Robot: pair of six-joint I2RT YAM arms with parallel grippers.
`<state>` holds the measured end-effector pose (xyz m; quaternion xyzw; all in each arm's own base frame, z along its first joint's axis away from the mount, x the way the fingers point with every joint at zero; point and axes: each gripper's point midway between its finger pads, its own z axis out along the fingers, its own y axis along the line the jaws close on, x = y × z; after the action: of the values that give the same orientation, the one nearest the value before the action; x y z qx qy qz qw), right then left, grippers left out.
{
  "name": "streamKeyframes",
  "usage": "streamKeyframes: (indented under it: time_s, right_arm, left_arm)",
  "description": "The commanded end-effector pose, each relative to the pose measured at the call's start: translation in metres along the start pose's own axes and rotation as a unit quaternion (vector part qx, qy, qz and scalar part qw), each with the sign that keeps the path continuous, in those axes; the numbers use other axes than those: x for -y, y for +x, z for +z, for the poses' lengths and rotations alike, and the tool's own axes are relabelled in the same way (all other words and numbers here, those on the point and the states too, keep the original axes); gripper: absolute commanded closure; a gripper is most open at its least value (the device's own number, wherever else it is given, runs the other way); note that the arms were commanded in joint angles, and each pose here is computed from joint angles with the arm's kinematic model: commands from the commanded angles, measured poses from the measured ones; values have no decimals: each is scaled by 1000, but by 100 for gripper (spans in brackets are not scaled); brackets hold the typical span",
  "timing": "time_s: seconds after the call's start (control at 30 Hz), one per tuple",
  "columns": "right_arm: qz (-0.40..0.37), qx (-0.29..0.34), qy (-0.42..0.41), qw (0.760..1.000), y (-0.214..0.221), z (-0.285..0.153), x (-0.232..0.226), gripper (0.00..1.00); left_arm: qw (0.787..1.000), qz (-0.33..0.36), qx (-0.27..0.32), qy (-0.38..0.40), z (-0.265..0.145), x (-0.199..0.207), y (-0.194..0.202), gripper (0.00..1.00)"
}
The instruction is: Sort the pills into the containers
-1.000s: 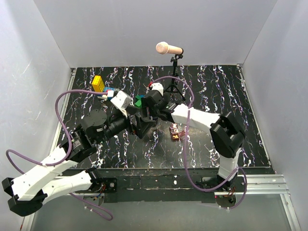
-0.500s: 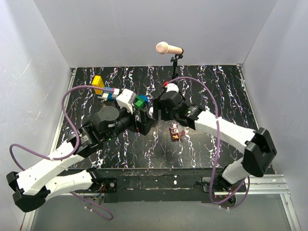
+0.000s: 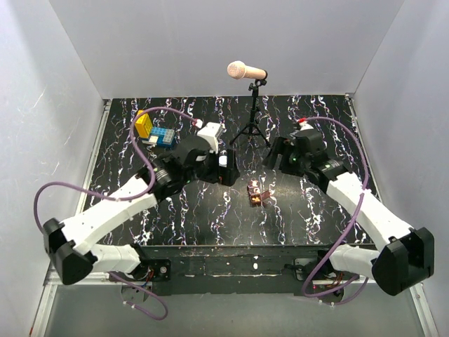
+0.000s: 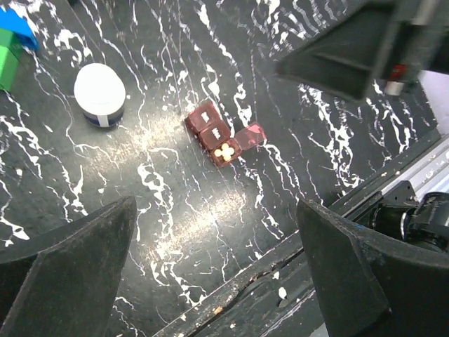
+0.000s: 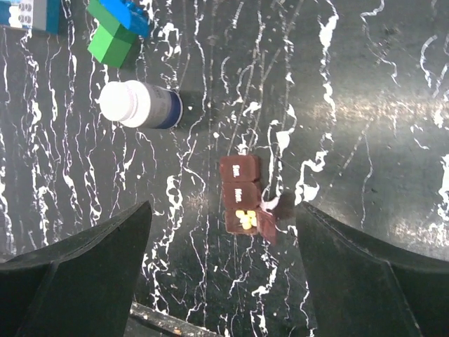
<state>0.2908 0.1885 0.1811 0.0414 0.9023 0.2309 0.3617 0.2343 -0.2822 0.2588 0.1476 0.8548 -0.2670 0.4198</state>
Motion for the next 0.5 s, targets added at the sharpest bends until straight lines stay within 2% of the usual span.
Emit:
streamKeyframes:
  time_s: [0.0,0.17,0.3,0.47]
  right_arm:
    - [34,-24,-41,998,6,-12,15,12]
    - [86,-52,-56,993,21,-9,45,15]
    - [120,-75,-52,989,38,-2,65,16]
    - [144,-95,-46,984,57,8,85,24]
  left_arm:
    - [997,-35,-53,45,24,15,8,2]
    - [990,-49,-111,70,63,26,27,2]
    - [983,-60,-154,80,95,30,48,5]
    - [976,-70,-189,76,127,28,71,13]
